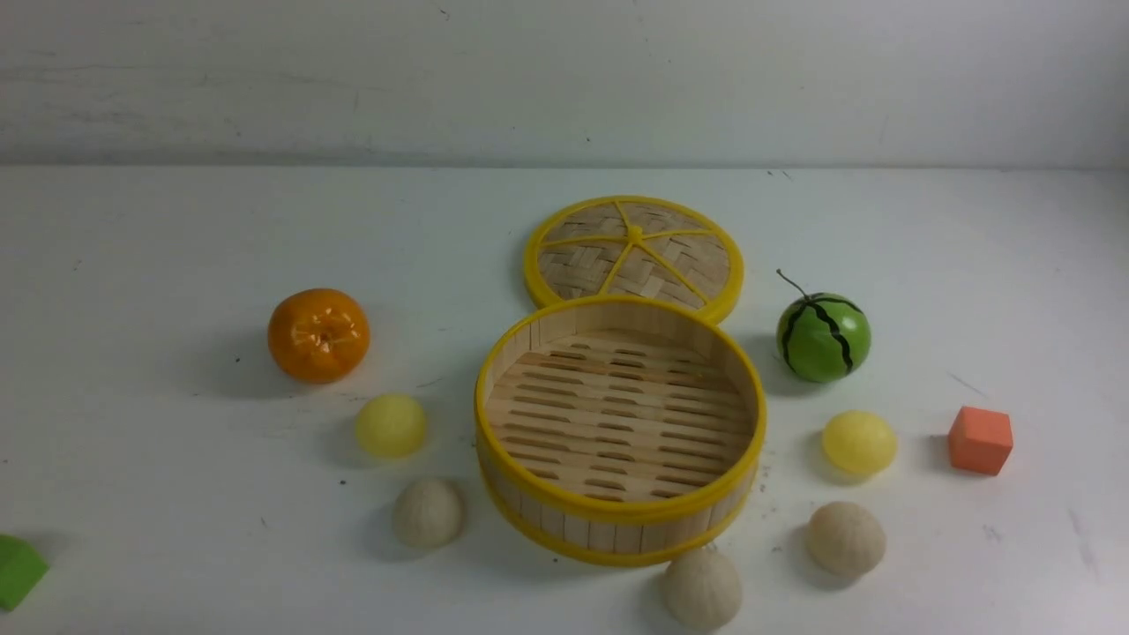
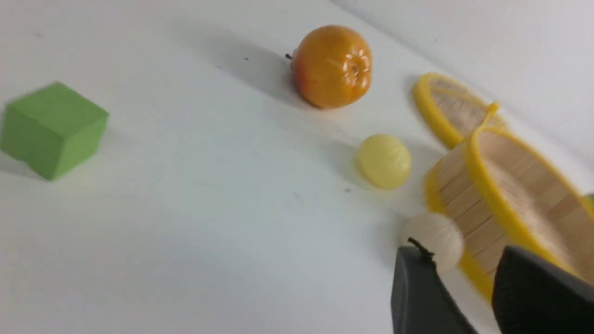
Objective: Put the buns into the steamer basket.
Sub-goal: Use the left arm to grab a steamed stuffed bun
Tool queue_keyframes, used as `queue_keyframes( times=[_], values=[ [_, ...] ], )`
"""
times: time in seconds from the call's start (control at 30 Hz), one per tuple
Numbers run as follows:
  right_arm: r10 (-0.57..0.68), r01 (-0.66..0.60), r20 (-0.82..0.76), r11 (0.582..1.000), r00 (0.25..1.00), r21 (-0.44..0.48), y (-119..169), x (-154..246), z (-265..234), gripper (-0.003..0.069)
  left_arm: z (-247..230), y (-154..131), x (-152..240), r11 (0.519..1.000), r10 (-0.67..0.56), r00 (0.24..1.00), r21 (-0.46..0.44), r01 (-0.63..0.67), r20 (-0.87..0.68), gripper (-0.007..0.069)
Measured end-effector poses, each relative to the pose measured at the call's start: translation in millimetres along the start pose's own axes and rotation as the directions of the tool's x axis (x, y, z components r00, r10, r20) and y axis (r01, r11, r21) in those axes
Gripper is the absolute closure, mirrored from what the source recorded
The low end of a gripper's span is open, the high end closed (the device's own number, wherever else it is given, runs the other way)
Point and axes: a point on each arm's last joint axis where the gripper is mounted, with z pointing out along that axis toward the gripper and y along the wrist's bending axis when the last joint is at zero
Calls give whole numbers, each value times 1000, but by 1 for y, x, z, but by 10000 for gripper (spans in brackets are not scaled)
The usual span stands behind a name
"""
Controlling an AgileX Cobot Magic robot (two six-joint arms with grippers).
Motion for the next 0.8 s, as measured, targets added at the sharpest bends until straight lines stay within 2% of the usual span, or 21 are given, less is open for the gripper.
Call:
queue_keyframes(
  times=[0.07, 0.1, 0.17, 0.33, 0.4, 0.47, 0.57, 0.67, 0.73, 0.8],
  values=[
    [0, 0, 0, 1000, 1000, 0, 0, 0, 0, 419, 0, -3, -2, 989, -146, 989, 33, 146, 22, 388],
    [0, 0, 0, 1000, 1000, 0, 0, 0, 0, 419, 0, -3, -3, 987, -160, 987, 36, 159, 24, 388],
    [0, 0, 0, 1000, 1000, 0, 0, 0, 0, 419, 0, -5, -7, 957, -285, 956, 78, 280, 63, 388],
    [0, 0, 0, 1000, 1000, 0, 0, 0, 0, 419, -2, -7, -17, 919, -388, 911, 138, 370, 139, 410],
    [0, 0, 0, 1000, 1000, 0, 0, 0, 0, 419, -6, -16, -25, 899, -427, 896, 167, 406, 124, 460],
    [0, 0, 0, 1000, 1000, 0, 0, 0, 0, 419, -16, -36, -43, 901, -404, 910, 212, 378, 97, 554],
    [0, 0, 0, 1000, 1000, 0, 0, 0, 0, 419, -22, -60, -63, 941, -285, 958, 199, 272, 37, 638],
    [0, 0, 0, 1000, 1000, 0, 0, 0, 0, 419, -13, -79, -73, 979, -143, 978, 121, 163, -155, 638],
    [0, 0, 0, 1000, 1000, 0, 0, 0, 0, 419, -6, -86, -78, 988, -99, 966, 93, 124, -239, 638],
    [0, 0, 0, 1000, 1000, 0, 0, 0, 0, 419, 12, -98, -86, 998, 1, 901, 55, 25, -433, 638]
  ],
)
